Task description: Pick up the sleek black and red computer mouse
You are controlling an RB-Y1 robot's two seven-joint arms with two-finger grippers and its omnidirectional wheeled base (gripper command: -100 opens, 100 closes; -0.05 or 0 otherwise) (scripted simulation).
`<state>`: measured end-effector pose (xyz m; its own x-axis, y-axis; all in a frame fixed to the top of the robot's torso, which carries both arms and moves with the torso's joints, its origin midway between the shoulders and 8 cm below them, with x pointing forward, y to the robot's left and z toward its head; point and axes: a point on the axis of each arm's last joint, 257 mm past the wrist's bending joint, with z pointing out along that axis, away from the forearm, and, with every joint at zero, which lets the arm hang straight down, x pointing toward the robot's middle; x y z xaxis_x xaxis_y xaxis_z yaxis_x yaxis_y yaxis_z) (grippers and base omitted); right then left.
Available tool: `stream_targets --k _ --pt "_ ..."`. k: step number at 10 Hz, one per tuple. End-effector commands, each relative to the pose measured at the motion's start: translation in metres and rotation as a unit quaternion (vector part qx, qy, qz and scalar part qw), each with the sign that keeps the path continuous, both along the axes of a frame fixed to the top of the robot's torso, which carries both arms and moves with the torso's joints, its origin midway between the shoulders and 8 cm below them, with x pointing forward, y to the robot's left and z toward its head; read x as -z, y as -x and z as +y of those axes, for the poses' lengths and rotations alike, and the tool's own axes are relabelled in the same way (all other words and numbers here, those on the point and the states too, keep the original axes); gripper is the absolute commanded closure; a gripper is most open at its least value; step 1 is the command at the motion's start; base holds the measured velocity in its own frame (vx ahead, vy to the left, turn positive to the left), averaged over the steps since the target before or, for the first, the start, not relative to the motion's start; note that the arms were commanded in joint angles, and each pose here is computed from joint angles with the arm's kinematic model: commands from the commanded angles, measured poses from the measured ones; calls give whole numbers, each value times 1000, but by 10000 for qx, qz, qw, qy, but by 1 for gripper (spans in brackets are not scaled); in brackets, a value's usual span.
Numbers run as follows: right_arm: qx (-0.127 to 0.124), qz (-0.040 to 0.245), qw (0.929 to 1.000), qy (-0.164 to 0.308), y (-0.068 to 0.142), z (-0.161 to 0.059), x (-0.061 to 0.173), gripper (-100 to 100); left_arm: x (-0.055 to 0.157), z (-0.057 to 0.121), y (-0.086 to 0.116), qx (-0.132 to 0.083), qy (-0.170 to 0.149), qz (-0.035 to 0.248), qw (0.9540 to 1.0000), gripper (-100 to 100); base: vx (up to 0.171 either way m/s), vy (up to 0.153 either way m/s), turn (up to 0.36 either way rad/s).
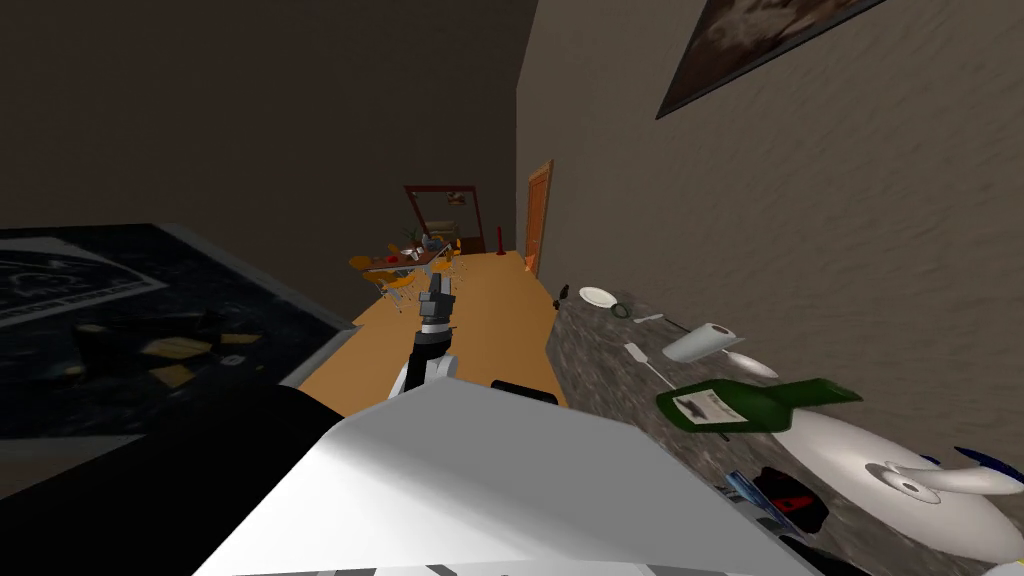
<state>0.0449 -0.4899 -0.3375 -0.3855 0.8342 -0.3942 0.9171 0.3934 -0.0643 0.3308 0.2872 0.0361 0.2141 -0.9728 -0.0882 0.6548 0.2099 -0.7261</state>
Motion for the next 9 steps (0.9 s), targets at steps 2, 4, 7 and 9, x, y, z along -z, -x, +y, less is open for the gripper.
stream_targets --k 2,4,7,9 --pt "-22 233 9992 331 8 -21 -7 -100 0 0 0 0 0 -1 10000 0 55 -130 165" --pt "-37 329 9979 551 9 -37 -12 -100 0 0 0 0 0 0 10000 0 89 -209 121" --pt "-39 329 9978 571 9 -38 -13 0 0 0 0 0 1 0 10000 0 34 -100 39" --pt "15 304 9978 588 13 -49 -4 -100 0 0 0 1 2 -1 10000 0 -10 9 46"
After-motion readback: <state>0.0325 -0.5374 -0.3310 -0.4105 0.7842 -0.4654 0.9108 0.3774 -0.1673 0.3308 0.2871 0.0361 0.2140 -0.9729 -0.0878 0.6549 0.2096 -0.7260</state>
